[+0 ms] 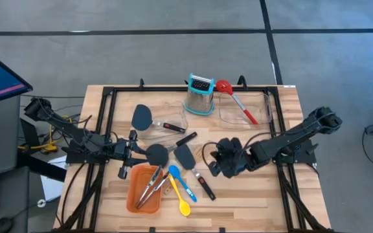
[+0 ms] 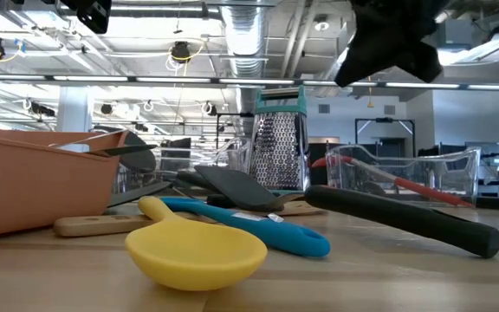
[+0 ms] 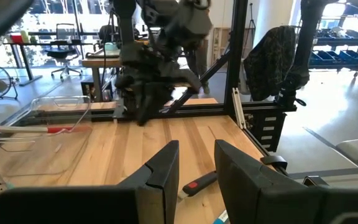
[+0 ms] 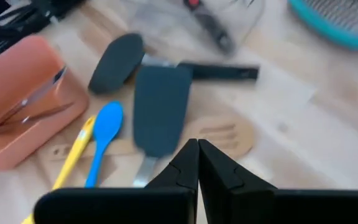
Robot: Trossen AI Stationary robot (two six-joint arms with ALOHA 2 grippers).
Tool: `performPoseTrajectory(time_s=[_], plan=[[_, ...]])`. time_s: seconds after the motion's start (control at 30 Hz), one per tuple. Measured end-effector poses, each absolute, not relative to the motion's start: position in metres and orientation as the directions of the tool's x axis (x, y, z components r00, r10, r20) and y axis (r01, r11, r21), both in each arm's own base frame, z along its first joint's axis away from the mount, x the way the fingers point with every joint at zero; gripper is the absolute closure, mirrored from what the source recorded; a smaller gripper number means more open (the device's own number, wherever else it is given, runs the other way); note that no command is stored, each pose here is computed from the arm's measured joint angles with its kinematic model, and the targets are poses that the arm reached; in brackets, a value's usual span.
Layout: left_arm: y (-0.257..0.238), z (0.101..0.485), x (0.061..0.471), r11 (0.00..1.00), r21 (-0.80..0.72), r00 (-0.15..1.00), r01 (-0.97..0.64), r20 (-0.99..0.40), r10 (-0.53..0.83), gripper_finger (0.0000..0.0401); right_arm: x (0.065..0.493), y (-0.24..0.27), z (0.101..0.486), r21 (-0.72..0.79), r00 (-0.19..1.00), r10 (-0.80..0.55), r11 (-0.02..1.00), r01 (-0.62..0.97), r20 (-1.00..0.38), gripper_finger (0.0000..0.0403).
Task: Pick & Place Kitchen Items
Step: Put the right black spatula into the left transparent bin
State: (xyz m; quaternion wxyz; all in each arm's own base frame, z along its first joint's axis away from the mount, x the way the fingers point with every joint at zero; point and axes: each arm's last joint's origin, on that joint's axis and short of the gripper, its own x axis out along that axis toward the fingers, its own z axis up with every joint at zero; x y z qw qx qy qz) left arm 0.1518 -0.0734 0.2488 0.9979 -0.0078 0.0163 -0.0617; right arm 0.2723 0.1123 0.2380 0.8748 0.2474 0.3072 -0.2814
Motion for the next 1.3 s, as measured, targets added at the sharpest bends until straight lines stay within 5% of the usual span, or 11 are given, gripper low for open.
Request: performPoseTrajectory(time_s=[0.63,0.93,1.3], plan=[[-0.073,0.249,0.152,0.992,-0.018,0.992,0.123,-0.031,-0.123,0.0311,0.311,0.143,0.171,0.426,0.496,0.129,0.717,0.552,-0.859,0.0395],[-0.073,0.249,0.152,0.992,-0.018,0.992,0.123,-0.03,-0.123,0.0311,0.32,0.142,0.168,0.363,0.487,0.139,0.84,0.404,-0.862,0.0396],[-0.073,0.249,0.152,0.993,-0.014,0.992,0.121,-0.03,-0.122,0.0311,0.328,0.135,0.167,0.369,0.512,0.145,0.853,0.368,-0.846,0.0395]])
